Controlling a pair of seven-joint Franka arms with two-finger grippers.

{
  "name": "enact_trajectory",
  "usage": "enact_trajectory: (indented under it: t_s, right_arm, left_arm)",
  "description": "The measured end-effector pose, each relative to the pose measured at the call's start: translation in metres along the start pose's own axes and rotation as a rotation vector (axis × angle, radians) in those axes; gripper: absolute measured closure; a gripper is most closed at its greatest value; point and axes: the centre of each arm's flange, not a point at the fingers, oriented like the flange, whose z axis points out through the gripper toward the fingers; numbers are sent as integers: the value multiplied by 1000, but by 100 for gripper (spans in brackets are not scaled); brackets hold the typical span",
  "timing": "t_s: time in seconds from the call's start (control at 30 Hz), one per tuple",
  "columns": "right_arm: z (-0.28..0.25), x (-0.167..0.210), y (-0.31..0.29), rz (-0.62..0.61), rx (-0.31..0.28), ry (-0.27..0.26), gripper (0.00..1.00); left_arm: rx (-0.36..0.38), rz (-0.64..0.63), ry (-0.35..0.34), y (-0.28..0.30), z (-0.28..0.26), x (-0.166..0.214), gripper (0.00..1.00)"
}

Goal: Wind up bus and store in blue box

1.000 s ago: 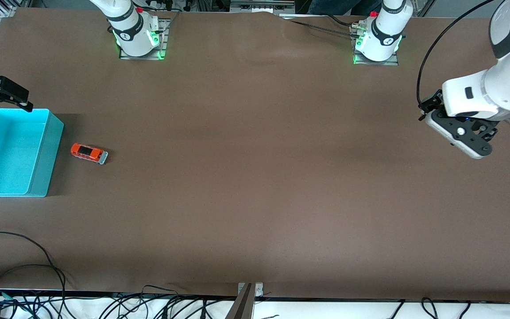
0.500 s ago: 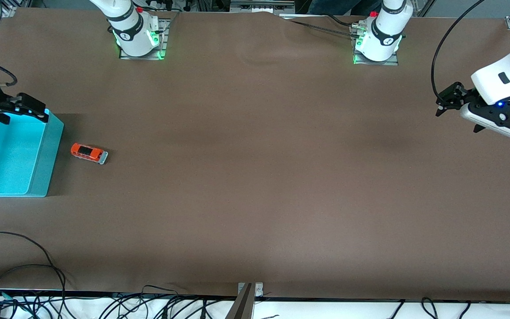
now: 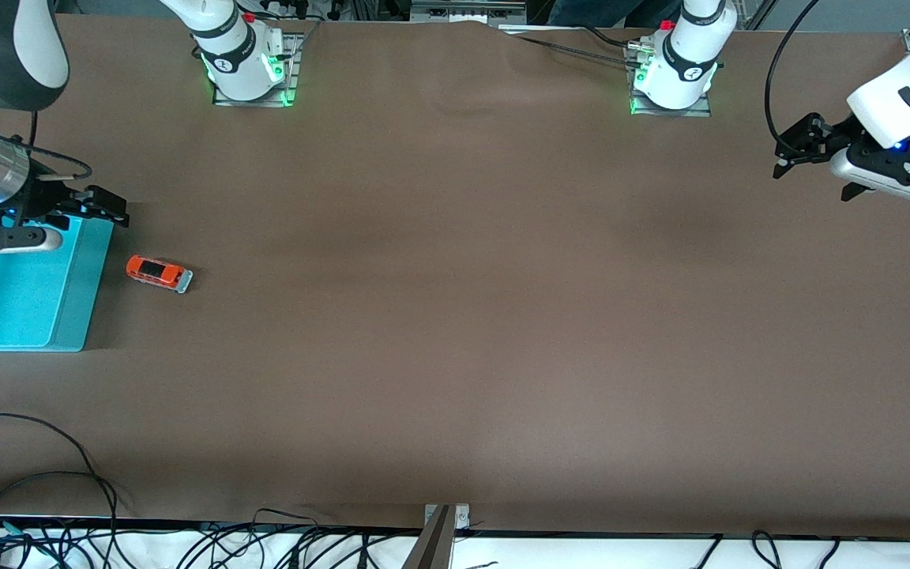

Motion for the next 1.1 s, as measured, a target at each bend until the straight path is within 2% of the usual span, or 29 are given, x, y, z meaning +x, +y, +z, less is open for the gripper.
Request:
enact_trajectory:
  t_s: [0.3, 0.63, 0.83, 1.1]
  right_arm:
    - [51, 0, 10, 19, 0, -6, 0]
    - [88, -15, 49, 94, 7, -14, 0]
    - [115, -21, 62, 126, 2, 22, 0]
    - [154, -34, 58, 292, 3, 31, 0]
  left_arm:
    - [-19, -36, 0, 3, 1, 0, 0]
    - [-15, -35, 1, 10, 0, 2, 0]
    - [-15, -36, 1, 11, 0, 2, 0]
    - [-15, -57, -5, 1, 0, -1, 0]
